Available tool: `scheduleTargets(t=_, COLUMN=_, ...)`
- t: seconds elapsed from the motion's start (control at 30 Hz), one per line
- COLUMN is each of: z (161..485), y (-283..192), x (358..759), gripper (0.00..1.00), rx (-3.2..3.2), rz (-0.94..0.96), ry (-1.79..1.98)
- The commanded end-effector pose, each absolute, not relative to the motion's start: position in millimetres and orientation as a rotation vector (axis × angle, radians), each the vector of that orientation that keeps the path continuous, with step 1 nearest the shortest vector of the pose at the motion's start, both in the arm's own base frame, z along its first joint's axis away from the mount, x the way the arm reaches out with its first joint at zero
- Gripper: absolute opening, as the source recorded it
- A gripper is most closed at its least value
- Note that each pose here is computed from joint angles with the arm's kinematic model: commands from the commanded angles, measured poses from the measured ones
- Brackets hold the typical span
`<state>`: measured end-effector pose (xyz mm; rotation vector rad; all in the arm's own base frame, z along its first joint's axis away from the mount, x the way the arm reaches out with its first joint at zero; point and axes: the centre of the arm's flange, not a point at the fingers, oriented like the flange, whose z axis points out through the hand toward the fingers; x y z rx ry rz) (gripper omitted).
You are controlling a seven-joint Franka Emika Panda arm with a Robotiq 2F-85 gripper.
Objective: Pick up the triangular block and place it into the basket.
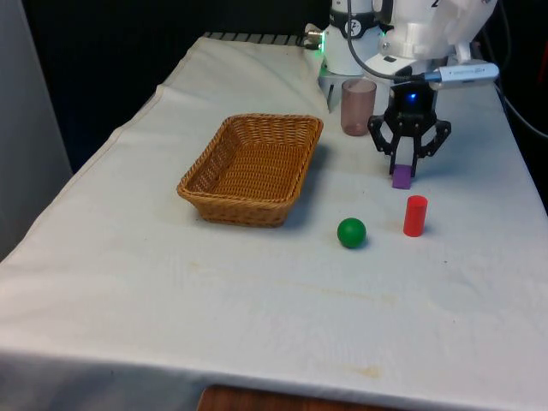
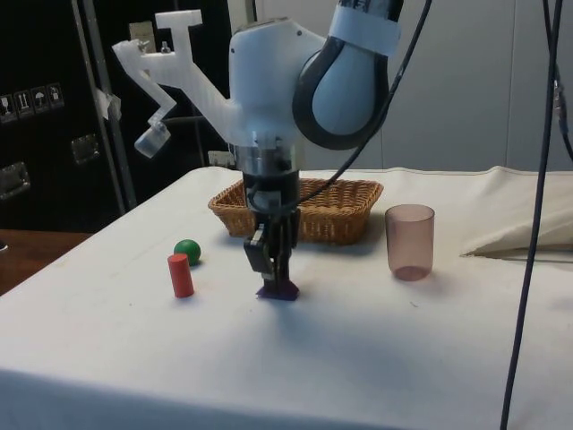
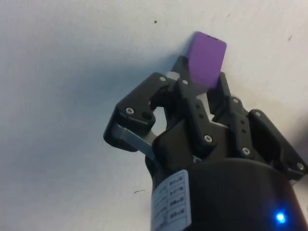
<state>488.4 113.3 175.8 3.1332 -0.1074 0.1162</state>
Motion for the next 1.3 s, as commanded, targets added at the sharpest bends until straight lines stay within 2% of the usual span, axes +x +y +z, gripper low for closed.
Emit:
scheduleTargets(t=0.0, z=181.9, y=112.8, x=488.1, gripper=0.33, rx=3.131, rz=0.122, ry=-0.117)
scheduleTargets(t=1.27, z=301.7, y=101.7, x=503.7, gripper=0.33, rx=3.113, rz=0.145, ry=-0.141)
